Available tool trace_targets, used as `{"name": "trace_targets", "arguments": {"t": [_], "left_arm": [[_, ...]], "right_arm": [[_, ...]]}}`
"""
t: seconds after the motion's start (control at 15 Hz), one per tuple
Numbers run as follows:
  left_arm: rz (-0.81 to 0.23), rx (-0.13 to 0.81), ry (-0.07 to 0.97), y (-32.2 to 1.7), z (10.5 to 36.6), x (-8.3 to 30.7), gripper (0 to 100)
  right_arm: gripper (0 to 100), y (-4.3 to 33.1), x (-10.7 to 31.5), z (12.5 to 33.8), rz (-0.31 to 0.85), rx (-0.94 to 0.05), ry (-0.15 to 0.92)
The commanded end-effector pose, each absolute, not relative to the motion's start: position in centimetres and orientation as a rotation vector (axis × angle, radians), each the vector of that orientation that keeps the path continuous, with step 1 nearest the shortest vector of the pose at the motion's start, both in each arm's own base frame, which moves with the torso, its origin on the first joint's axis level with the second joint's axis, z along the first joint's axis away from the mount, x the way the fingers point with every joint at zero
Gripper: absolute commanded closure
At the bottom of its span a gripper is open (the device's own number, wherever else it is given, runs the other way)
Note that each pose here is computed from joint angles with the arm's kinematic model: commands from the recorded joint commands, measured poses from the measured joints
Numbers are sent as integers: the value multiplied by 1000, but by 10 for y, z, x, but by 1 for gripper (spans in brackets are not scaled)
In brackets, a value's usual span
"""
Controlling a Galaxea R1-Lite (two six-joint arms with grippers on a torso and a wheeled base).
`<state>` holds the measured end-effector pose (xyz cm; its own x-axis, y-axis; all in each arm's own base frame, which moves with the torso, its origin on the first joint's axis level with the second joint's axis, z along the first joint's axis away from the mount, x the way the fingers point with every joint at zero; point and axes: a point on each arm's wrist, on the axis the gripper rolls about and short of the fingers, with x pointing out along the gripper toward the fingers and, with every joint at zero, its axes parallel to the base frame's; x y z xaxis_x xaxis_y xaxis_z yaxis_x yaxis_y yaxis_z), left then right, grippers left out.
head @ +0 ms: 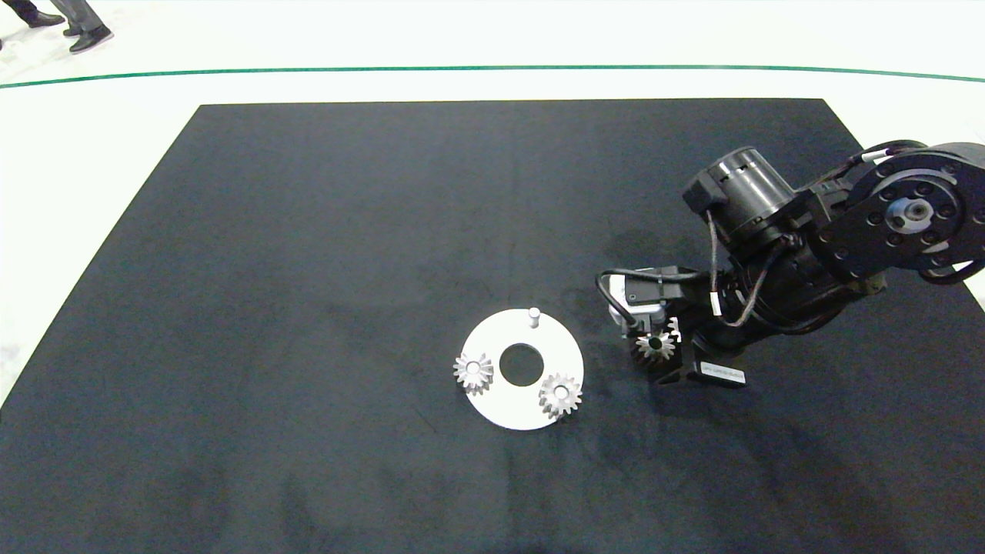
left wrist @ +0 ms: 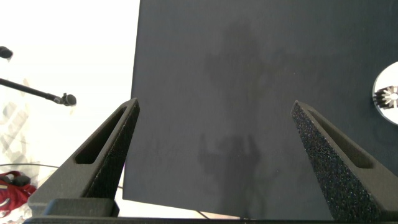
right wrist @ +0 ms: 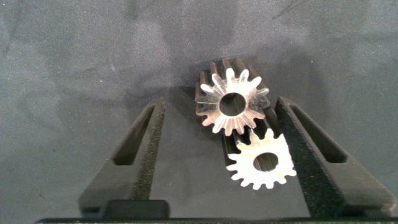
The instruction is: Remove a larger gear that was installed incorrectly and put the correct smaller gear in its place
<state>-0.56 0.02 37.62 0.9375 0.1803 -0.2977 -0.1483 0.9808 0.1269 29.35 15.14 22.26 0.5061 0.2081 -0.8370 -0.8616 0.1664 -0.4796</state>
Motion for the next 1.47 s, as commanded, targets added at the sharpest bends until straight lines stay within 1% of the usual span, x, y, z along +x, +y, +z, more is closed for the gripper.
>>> {"name": "trace_targets", "arguments": {"t": [0.07,1.33,1.47], "left_arm": [[169,104,307,0,378,-7,0],[168,104,299,0,378,-10,0],[167,105,293,-1,378,-11,0]], "right_arm": [[35,151,293,223,862,-1164,702],[74,152,295,216,869,-1168,718],[75,153,296,213,878,-1165,727]]}}
